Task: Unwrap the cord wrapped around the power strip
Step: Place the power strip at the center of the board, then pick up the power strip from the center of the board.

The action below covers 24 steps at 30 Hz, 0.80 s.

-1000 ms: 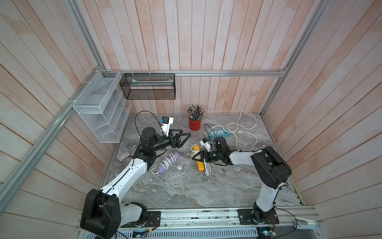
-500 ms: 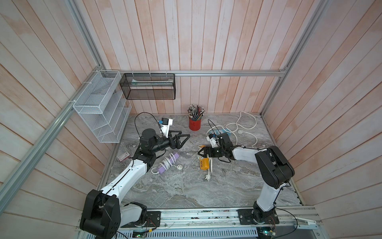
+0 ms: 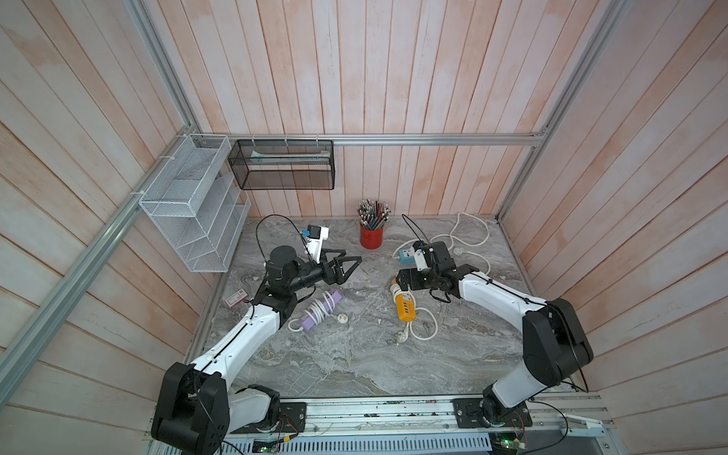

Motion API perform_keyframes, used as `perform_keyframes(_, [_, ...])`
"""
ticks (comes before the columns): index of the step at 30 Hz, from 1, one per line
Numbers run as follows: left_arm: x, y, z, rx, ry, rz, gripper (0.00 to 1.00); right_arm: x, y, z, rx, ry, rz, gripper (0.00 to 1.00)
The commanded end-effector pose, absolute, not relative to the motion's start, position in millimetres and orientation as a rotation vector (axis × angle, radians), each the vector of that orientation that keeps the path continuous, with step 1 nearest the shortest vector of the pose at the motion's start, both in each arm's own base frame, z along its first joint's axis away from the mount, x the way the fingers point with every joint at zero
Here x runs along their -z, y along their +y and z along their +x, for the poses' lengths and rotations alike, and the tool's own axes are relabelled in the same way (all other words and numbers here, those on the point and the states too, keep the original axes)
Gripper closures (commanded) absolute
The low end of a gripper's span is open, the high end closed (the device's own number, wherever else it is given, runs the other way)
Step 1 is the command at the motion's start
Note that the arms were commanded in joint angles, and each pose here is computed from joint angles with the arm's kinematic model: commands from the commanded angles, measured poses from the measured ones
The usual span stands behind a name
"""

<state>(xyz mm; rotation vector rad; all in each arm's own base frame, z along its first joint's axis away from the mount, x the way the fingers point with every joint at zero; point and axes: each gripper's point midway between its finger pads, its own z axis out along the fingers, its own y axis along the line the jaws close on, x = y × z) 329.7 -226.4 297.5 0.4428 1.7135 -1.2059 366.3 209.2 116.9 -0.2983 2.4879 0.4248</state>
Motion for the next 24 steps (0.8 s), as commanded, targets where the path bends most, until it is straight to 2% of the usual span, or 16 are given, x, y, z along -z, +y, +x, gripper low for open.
perform_keyframes(1, [-287, -222, 330, 1.181, 1.732, 0.433, 0.0, -124, 204, 348, -0.332, 2.531, -0.315, 0.02])
perform_keyframes(10, [-287, -222, 335, 1.16, 1.728, 0.434, 0.0, -83, 219, 288, -0.329, 2.68, -0.296, 0.02])
perform_keyframes(17, [-281, -221, 332, 1.163, 1.734, 0.434, 0.0, -65, 214, 281, -0.222, 2.716, -0.31, 0.02])
perform_keyframes(24, [-281, -220, 333, 1.161, 1.734, 0.427, 0.0, -45, 231, 283, -0.216, 2.732, -0.356, 0.02])
